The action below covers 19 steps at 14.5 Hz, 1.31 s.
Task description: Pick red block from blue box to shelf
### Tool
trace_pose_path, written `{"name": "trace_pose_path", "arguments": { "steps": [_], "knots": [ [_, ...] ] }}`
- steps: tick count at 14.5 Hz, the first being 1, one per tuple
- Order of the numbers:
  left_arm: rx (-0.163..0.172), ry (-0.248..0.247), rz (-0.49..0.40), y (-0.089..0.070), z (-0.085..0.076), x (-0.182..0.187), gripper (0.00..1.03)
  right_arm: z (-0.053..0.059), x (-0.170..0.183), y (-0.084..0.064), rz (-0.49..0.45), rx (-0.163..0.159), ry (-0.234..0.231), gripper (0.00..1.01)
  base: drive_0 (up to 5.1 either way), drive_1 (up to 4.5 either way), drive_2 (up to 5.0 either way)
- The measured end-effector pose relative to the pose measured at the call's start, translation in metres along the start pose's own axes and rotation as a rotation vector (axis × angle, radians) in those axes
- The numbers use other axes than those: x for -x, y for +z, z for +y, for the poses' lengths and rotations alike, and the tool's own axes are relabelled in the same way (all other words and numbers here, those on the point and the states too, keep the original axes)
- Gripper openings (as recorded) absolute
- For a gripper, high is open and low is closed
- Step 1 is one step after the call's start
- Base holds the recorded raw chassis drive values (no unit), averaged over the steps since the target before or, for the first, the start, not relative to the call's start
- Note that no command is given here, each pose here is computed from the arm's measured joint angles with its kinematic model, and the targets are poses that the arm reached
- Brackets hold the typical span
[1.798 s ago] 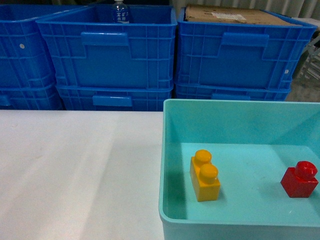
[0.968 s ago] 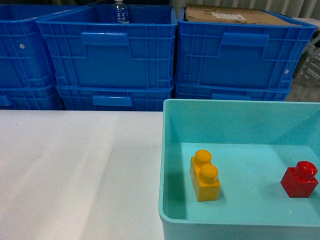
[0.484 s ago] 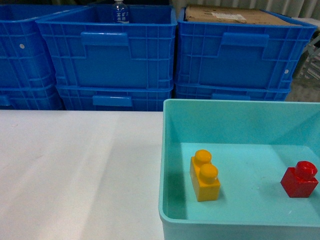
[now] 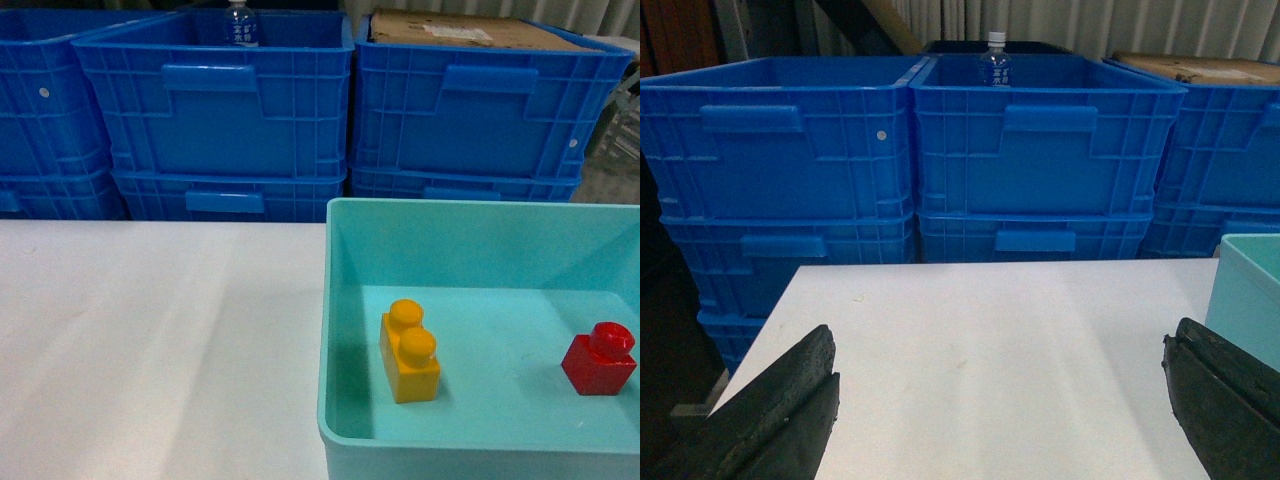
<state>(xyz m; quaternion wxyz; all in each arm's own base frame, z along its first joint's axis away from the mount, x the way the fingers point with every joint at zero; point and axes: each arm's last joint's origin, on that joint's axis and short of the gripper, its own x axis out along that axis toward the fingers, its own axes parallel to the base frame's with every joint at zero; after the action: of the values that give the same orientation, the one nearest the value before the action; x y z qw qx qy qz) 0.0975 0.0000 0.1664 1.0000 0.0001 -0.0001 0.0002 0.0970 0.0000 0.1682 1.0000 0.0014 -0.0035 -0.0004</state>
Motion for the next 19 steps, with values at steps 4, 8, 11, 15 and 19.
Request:
{"name": "trace_pose_path", "arguments": {
  "steps": [4,8,11,15,19],
  "knots": [
    [0.000,0.000,0.000,0.000,0.000,0.000,0.98,0.012,-0.023,0.008,-0.010,0.002,0.018,0.91,0.0,0.00,0.0],
    [0.000,0.000,0.000,0.000,0.000,0.000,0.98,0.018,-0.061,0.030,0.063,0.000,0.026,0.98,0.0,0.00,0.0],
    [0.000,0.000,0.000,0.000,0.000,0.000,0.98,0.025,-0.104,0.042,0.177,-0.033,0.069,0.98,0.0,0.00,0.0],
    [0.000,0.000,0.000,0.000,0.000,0.000,0.98,0.037,-0.167,0.016,0.488,-0.135,0.162,0.98,0.0,0.00,0.0],
    [0.000,0.000,0.000,0.000,0.000,0.000,0.98,0.050,-0.194,-0.017,0.590,-0.143,0.143,0.98,0.0,0.00,0.0]
  ]
}}
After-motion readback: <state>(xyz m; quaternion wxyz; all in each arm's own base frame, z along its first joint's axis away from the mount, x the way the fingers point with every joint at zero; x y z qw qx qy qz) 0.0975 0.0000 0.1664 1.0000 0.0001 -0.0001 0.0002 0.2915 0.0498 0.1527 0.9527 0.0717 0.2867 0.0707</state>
